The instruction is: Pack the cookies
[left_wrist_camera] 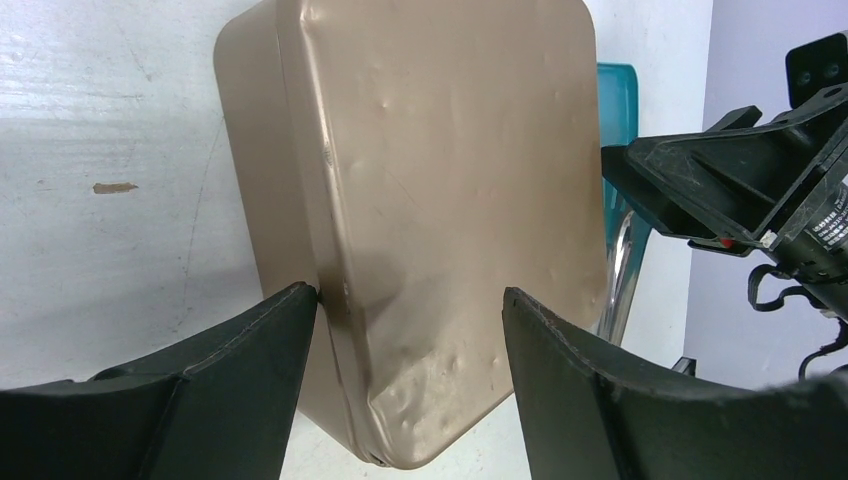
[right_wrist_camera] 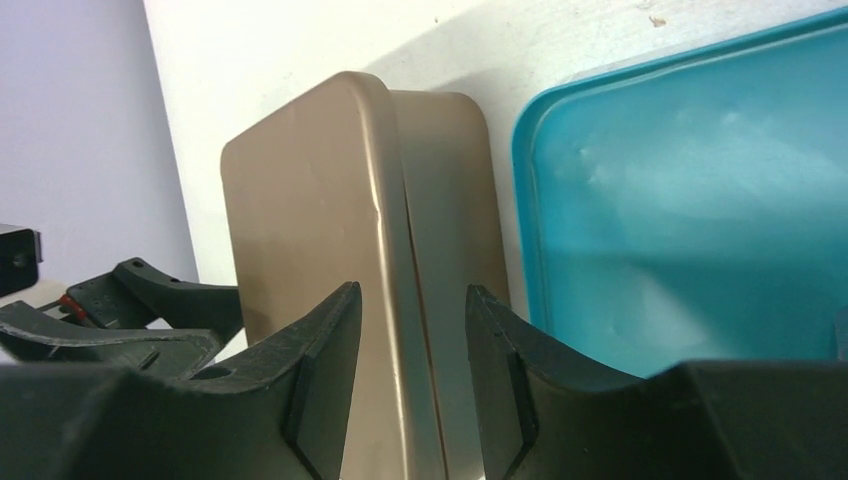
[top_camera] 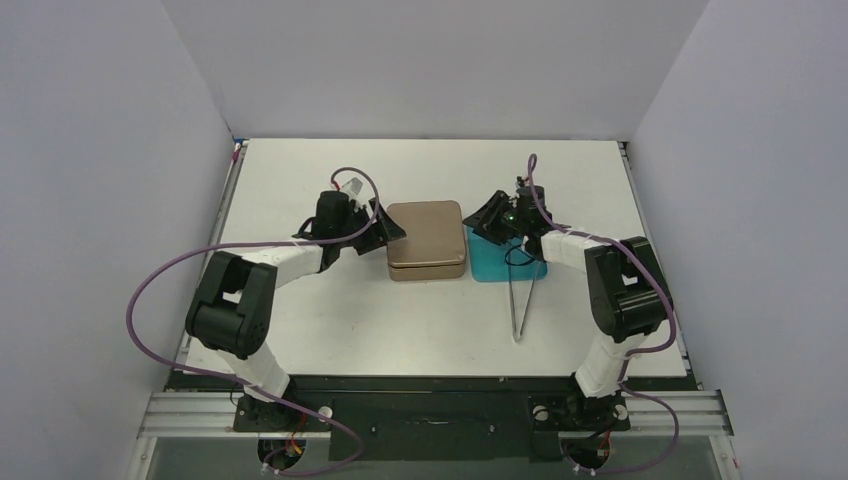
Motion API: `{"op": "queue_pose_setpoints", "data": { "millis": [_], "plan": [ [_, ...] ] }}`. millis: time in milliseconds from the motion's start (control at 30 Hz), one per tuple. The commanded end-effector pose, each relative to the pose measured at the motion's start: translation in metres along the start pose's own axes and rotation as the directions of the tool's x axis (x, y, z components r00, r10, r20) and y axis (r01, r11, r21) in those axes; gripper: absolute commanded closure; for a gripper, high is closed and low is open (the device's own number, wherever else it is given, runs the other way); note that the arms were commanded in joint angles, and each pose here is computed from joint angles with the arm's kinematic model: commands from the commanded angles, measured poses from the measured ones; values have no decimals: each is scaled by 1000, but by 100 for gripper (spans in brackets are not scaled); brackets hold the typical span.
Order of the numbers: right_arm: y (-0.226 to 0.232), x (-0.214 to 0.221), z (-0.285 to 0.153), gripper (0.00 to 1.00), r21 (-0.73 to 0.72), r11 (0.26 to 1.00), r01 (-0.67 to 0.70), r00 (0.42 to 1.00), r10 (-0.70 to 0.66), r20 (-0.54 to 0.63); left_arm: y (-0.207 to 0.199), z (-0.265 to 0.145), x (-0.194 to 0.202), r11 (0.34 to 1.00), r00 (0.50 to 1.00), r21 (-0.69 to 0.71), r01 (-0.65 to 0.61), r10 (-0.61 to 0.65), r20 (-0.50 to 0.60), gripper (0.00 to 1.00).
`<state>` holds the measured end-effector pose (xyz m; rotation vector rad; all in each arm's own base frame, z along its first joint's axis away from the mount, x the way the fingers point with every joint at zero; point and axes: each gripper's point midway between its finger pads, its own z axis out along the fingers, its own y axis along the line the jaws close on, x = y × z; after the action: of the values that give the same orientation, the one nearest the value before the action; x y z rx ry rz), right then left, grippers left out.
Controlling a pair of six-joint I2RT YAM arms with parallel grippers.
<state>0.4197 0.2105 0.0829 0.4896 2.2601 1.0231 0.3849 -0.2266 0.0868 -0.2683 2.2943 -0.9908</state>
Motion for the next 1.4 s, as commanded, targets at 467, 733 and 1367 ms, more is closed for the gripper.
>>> {"op": "queue_pose_setpoints", "data": {
  "millis": [467, 733, 1367],
  "plan": [
    [26, 17, 0, 60, -12, 991, 134, 991, -134, -24, 5, -18, -3, 993, 995, -73, -96, 98, 31, 24],
    [24, 29, 3, 60, -3, 990, 140, 989, -140, -49, 15, -9, 11, 993, 996, -77, -89, 88, -24, 23],
    [17, 77, -5, 63, 12, 986, 168, 980, -165, -106, 26, -30, 49, 994, 994, -70, -86, 81, -74, 40]
  ]
}}
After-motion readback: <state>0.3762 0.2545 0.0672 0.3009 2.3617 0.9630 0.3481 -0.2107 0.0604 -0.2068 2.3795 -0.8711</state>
